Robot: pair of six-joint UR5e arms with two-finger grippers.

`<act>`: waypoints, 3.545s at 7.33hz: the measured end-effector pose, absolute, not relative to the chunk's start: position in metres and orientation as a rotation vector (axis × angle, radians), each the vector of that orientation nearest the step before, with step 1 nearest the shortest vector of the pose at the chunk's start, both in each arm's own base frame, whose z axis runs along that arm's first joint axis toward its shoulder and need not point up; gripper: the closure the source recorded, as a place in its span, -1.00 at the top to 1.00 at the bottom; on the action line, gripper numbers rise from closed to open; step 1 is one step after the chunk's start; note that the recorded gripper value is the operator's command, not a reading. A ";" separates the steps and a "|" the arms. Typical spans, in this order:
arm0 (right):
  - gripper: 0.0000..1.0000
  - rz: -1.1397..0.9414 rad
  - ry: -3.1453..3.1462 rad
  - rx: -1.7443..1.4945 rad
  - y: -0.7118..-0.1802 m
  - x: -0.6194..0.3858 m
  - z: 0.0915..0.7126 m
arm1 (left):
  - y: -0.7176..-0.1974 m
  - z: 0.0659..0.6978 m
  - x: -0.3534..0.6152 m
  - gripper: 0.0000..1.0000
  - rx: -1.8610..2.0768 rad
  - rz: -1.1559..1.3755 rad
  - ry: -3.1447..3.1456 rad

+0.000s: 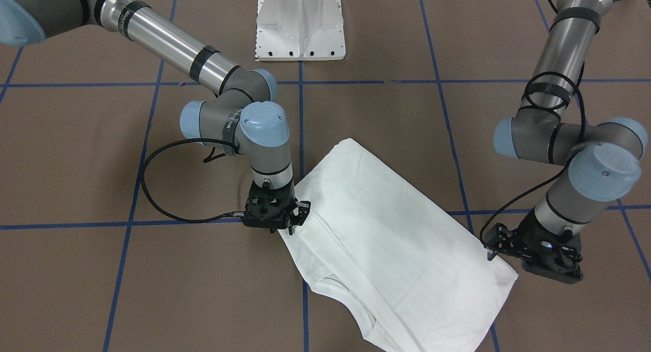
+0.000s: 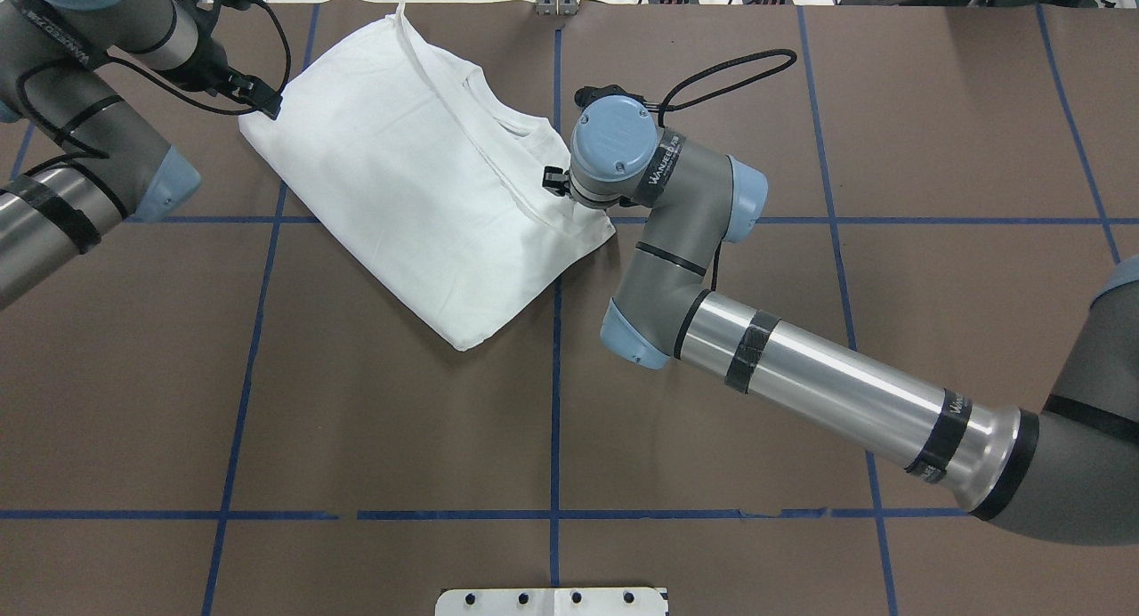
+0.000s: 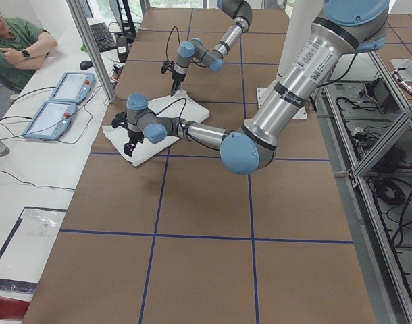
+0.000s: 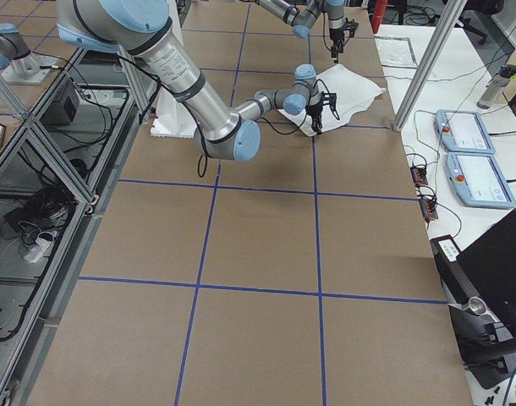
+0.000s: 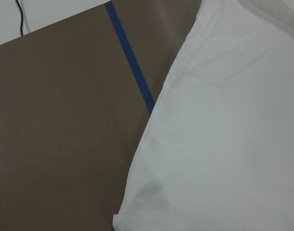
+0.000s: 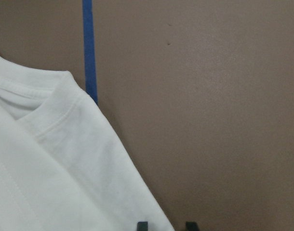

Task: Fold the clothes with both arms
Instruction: 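Grasp the shirt's collar corner with the right gripper, then fold the grasped side with the right gripper across toward the robot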

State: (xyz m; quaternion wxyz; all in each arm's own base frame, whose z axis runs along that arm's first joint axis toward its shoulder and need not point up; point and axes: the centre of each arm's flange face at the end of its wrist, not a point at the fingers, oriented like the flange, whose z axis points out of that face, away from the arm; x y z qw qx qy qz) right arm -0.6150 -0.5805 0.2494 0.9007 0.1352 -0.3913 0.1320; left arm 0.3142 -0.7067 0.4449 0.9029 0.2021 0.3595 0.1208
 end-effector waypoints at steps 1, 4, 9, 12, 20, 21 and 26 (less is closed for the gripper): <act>-0.36 0.267 -0.807 0.283 -0.580 -0.615 0.250 | -0.707 0.445 0.314 1.00 0.418 0.250 0.743; -1.00 0.254 -0.801 0.287 -0.580 -0.615 0.250 | -0.707 0.445 0.314 1.00 0.418 0.250 0.743; -1.00 0.279 -0.795 0.258 -0.598 -0.590 0.241 | -0.706 0.442 0.314 1.00 0.422 0.250 0.746; -1.00 0.273 -0.792 0.233 -0.539 -0.537 0.257 | -0.706 0.440 0.314 1.00 0.425 0.251 0.748; 1.00 0.264 -0.755 0.214 -0.316 -0.542 0.224 | -0.705 0.427 0.313 1.00 0.436 0.234 0.763; 1.00 0.212 -0.748 0.203 -0.331 -0.538 0.215 | -0.704 0.425 0.313 1.00 0.439 0.231 0.767; 1.00 -0.202 -0.619 0.153 -0.366 -0.599 0.205 | -0.700 0.426 0.311 1.00 0.440 0.229 0.770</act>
